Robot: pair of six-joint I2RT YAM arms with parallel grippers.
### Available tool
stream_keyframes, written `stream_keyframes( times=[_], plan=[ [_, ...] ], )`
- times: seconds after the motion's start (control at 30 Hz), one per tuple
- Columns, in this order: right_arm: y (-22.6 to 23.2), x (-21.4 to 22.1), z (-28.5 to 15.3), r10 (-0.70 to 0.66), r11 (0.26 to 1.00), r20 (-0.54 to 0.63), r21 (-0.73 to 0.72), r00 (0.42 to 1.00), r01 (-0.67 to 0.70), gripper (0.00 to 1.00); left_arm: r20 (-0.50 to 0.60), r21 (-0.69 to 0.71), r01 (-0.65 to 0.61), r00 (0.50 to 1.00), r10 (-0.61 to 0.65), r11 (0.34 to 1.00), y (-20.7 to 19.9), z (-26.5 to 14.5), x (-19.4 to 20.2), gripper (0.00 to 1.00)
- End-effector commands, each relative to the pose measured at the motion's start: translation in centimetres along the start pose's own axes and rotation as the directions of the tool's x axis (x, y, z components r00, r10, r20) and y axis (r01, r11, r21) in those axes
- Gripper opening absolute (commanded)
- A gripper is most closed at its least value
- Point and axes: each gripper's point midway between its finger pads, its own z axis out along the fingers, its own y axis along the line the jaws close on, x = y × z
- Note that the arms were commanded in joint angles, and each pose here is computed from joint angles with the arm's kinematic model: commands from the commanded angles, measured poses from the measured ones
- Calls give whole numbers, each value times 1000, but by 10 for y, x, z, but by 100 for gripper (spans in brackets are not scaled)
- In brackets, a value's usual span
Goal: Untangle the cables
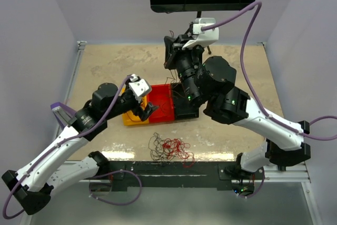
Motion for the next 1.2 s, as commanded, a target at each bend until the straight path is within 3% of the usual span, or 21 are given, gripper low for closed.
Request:
stream_keyframes(
  times=[0.0, 0.2, 0.4, 0.63, 0.77, 0.93, 1.17],
  plan=[
    [-12, -53, -9, 88, 996, 74, -20, 993, -86, 0, 46, 73, -54, 998, 51, 996, -11, 0, -9, 98],
    [-8, -84, -15, 165, 984, 104, -78, 981, -158, 0, 10, 95, 60, 998, -61, 994, -18, 15, 6, 100],
    [-5, -93, -20, 221, 971, 103, -114, 970, -209, 0, -8, -1, 258, 966, -258, 966, -4, 42, 11, 100],
    [-3, -102, -25, 256, 959, 101, -153, 961, -240, 0, 40, 221, 475, 868, -495, 852, -39, 48, -31, 100],
    [0, -100, -25, 258, 957, 95, -162, 961, -241, 0, 55, 416, 539, 789, -612, 732, -62, 36, -47, 100],
    [5, -94, -23, 252, 957, 85, -170, 964, -235, 0, 60, 516, 436, 840, -539, 737, -81, 24, -40, 100],
    [17, -93, -21, 269, 947, 76, -204, 960, -249, 0, 119, 402, 363, 889, -441, 840, -61, 36, -24, 98]
  ],
)
